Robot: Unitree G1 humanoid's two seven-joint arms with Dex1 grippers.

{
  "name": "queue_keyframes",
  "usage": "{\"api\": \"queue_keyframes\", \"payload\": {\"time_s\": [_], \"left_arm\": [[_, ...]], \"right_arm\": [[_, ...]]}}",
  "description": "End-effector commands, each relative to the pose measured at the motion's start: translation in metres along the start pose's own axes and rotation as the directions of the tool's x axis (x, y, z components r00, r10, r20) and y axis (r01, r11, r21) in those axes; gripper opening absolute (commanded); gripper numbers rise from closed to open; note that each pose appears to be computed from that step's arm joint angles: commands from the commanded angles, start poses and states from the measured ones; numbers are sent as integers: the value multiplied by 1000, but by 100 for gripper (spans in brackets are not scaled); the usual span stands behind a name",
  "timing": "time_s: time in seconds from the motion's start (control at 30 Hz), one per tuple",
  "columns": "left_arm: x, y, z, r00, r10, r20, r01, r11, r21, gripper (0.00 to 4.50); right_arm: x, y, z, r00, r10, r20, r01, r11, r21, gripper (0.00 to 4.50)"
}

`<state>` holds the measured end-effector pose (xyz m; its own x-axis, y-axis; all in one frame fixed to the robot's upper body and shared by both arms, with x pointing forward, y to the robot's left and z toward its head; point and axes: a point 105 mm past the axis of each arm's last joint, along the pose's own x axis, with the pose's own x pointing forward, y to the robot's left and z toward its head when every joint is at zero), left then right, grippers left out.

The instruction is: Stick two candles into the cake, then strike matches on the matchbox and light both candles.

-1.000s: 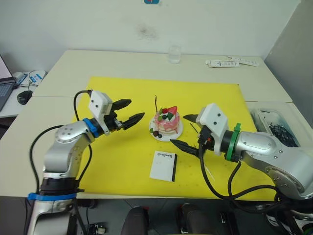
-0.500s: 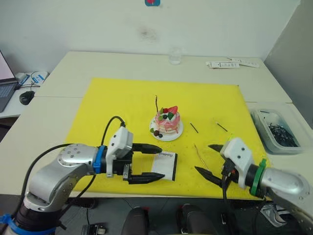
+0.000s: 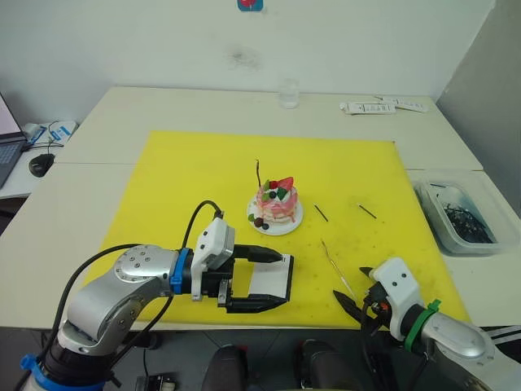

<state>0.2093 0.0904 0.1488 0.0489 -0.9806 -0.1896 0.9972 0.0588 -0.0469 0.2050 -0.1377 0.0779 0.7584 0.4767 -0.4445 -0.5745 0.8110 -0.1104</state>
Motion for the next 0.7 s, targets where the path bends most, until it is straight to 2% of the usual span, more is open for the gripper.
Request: {"api": "queue_keyframes", "payload": {"time_s": [0.03,0.23,0.3,0.57,0.7], "left_arm": [[2,-7,7,999,-31,11,30,998,52,410],[4,-6,9,999,-28,19,27,998,58,410],[4,-6,11,999,-27,33,25,998,53,410],[8,-5,13,999,-23,42,22,999,36,410],[14,-3,15,998,-21,53,19,999,41,410]], "right_arm": [[0,1,0,1000,-13,5,13,1000,-10,286],[0,4,3,1000,-3,19,2,1000,17,63],[-1,4,7,999,4,32,-5,1000,26,1],[-14,2,40,991,72,112,-72,997,-1,1],[-32,-24,49,994,94,60,-88,992,-93,1]]}}
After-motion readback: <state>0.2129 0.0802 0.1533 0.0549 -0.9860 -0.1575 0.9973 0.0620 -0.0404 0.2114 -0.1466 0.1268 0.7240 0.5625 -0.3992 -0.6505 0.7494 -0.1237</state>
